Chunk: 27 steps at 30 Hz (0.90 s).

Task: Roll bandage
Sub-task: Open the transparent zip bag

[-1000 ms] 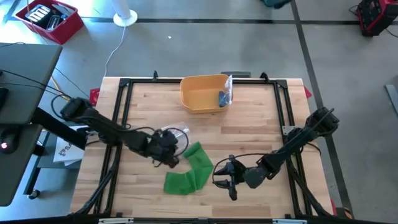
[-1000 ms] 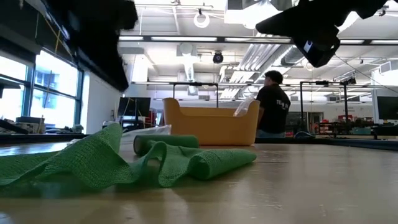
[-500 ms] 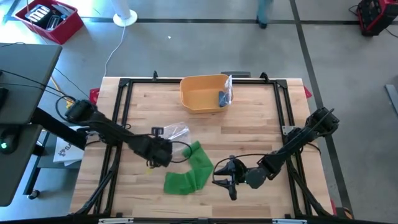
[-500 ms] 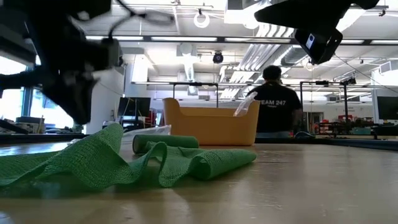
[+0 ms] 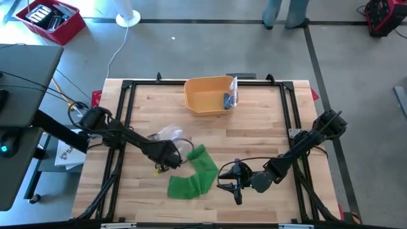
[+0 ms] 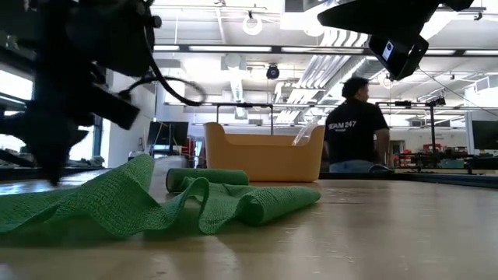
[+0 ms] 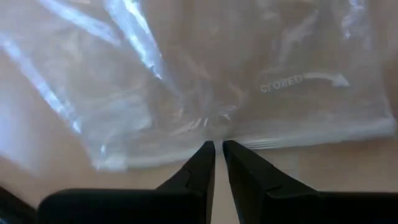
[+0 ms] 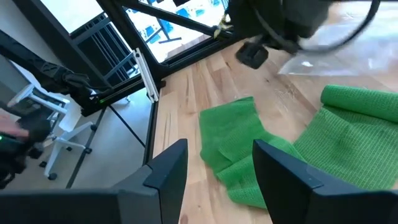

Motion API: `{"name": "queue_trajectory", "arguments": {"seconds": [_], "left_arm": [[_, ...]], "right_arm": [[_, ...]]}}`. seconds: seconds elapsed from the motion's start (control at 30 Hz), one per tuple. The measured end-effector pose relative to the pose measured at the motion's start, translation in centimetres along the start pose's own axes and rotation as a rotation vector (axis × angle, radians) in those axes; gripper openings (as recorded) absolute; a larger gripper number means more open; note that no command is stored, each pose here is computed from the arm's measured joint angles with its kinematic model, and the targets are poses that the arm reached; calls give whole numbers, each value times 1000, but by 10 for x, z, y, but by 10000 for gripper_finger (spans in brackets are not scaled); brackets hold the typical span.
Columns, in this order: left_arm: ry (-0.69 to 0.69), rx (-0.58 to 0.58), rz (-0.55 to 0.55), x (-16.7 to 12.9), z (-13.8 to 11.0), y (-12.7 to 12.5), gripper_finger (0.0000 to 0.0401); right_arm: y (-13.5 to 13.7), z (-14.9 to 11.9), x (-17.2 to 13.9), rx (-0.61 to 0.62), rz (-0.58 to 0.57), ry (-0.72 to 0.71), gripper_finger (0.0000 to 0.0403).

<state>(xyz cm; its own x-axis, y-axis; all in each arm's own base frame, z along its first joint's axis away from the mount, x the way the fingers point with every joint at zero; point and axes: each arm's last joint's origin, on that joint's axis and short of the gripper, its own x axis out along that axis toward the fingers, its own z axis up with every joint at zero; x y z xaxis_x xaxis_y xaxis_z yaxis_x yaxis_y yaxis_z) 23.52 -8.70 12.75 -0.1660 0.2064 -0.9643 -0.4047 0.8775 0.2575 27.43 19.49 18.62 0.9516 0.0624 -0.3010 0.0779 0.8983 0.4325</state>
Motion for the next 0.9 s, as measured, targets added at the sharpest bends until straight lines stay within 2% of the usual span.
{"name": "queue_trajectory", "arguments": {"seconds": [0.03,0.07,0.13,0.23,0.33,0.43,0.53,0.63,0.77,0.9], "left_arm": [[42,-113,-69,-4,-2,-1,37],[61,-166,-134,-8,-4,-3,33],[-1,-181,-242,-20,-5,-11,28],[-166,-200,-311,-54,-8,-9,23],[-300,-115,-372,-82,-14,-5,22],[-415,115,-422,-103,-30,-4,21],[-475,406,-379,-105,-47,-14,23],[-480,572,-344,-101,-61,-27,38],[-463,630,-245,-84,-69,-46,77],[-418,605,-129,-57,-66,-64,108]], "right_arm": [[0,0,0,0,-2,-2,173],[0,0,0,0,-5,-3,173],[0,0,0,0,-6,-5,173],[0,0,0,0,-7,-5,173],[1,-2,-1,4,-2,-1,173],[2,-3,-1,1,-2,0,173],[2,-3,-2,0,-4,-1,173],[2,-3,-2,1,-13,-10,173],[2,-7,-1,-11,-17,-2,173],[2,-8,-1,5,-15,2,173]]}}
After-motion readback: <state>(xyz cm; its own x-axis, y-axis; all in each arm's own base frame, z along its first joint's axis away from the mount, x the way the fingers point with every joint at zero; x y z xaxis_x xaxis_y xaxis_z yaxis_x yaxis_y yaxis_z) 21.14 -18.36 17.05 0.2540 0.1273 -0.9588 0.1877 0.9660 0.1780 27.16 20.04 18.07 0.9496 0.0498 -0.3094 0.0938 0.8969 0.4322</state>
